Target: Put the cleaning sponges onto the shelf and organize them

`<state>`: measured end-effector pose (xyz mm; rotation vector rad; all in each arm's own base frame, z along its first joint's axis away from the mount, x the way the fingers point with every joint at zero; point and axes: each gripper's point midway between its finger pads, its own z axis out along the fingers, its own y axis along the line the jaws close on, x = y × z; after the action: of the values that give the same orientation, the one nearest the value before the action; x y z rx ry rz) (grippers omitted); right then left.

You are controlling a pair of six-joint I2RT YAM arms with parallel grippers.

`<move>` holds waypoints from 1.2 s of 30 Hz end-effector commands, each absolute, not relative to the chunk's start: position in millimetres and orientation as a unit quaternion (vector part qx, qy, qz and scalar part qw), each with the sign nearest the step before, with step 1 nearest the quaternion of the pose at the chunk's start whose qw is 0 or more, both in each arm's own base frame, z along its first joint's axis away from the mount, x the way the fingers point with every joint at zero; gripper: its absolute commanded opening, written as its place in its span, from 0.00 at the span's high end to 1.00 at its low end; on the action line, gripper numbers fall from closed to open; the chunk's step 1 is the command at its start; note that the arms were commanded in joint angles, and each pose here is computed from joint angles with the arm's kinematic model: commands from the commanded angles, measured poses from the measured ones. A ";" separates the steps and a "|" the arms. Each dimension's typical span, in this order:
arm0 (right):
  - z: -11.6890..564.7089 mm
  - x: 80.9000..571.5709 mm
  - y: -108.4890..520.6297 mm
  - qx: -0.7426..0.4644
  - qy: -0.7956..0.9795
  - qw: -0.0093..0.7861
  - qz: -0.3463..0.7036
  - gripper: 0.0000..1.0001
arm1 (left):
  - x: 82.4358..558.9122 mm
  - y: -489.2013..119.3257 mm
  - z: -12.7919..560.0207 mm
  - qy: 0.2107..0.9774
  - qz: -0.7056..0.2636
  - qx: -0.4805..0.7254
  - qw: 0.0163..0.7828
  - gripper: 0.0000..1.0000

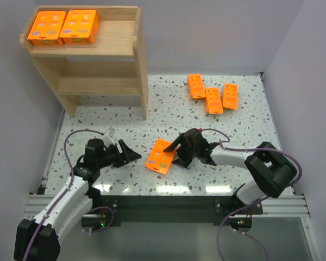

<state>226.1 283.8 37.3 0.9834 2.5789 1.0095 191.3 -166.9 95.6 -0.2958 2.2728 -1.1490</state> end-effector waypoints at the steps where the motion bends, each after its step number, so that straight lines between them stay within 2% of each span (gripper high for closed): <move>1: 71.1 242.8 323.0 0.316 0.850 0.102 0.409 0.21 | 199.5 -173.6 95.6 0.837 -0.436 -0.124 0.305 0.31; 5: 96.0 253.1 345.5 0.291 0.833 0.100 0.460 0.18 | 199.5 -178.7 93.5 0.833 -0.437 -0.142 0.307 0.31; 10: 87.3 246.4 362.6 0.255 0.843 0.058 0.470 0.18 | 194.5 -175.0 82.9 0.835 -0.422 -0.198 0.291 0.30; 15: 95.5 242.4 369.5 0.221 0.848 0.055 0.479 0.19 | 190.1 -172.3 78.2 0.825 -0.420 -0.257 0.276 0.27; 16: 96.1 240.7 369.4 0.217 0.850 0.050 0.478 0.19 | 185.2 -169.9 73.8 0.829 -0.410 -0.279 0.257 0.27; 22: 100.3 228.8 376.8 0.171 0.848 0.027 0.501 0.20 | 176.1 -147.7 69.5 0.832 -0.360 -0.330 0.264 0.27; 31: 103.8 217.9 388.8 0.126 0.840 -0.012 0.529 0.21 | 190.4 -154.3 64.9 0.782 -0.421 -0.356 0.290 0.25; 36: 123.6 215.6 398.1 0.082 0.822 -0.012 0.564 0.20 | 201.3 -160.6 67.9 0.788 -0.419 -0.340 0.297 0.24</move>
<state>217.2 382.4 88.4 0.4663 2.6900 1.6173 183.0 -153.6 47.9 -0.9463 2.1927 -1.0535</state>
